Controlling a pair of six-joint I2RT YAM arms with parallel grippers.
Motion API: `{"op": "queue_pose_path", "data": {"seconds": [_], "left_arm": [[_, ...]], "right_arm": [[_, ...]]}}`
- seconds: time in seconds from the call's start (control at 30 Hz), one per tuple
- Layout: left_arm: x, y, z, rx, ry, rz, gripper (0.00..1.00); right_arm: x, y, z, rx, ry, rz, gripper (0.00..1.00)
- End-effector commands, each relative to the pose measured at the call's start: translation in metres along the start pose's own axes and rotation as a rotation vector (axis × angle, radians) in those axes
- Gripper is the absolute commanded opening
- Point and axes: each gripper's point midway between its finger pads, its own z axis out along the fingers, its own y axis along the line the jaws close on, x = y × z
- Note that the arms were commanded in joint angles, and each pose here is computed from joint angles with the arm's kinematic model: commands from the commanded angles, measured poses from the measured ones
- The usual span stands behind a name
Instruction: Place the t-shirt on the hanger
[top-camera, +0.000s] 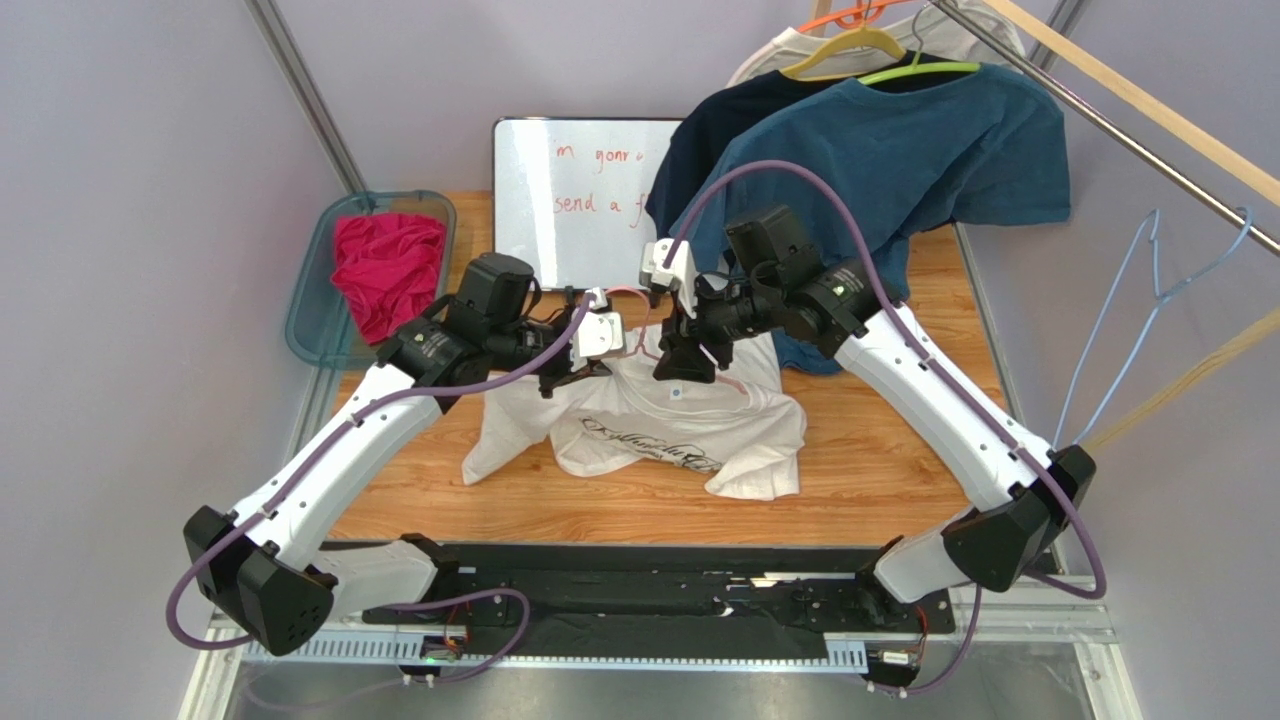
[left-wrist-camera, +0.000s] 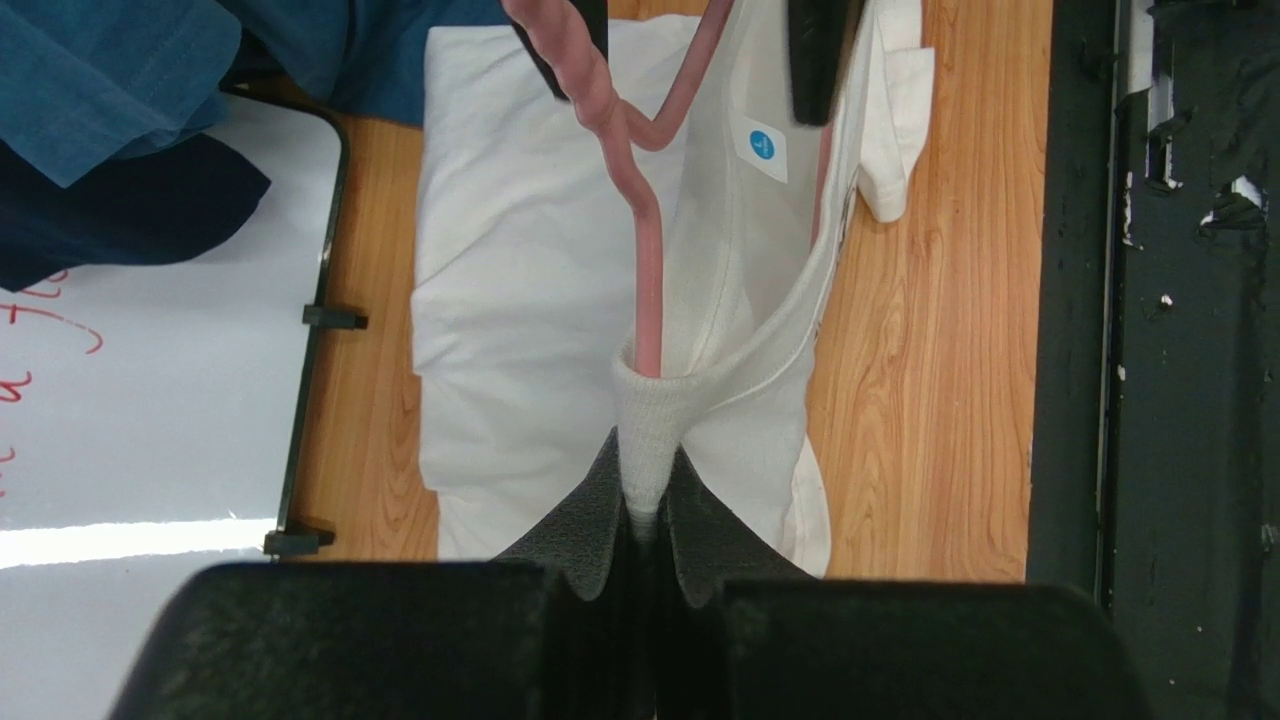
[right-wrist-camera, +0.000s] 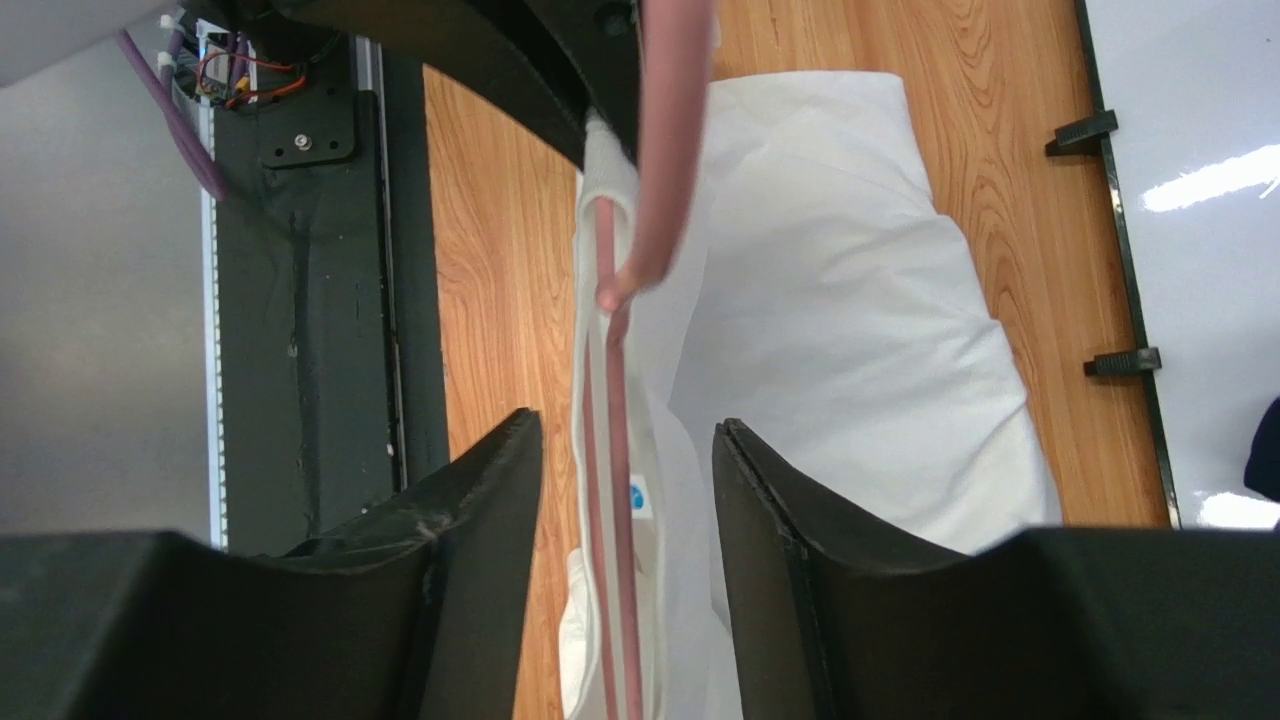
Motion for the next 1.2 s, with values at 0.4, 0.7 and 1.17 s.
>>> {"op": "queue_pose_path", "data": {"seconds": [0.4, 0.7, 1.17], "left_arm": [[0.008, 0.005, -0.021, 0.035, -0.044, -0.117, 0.22], [0.05, 0.011, -0.042, 0.041, 0.057, -0.133, 0.34], [-0.01, 0.022, -0.028, 0.06, -0.058, 0.046, 0.57]], "right_arm": [[0.008, -0.019, -0.003, 0.068, -0.022, -0.027, 0.0], [0.025, -0.016, -0.026, 0.087, -0.018, -0.006, 0.0], [0.026, -0.002, -0.028, 0.057, -0.029, -0.001, 0.0]]}}
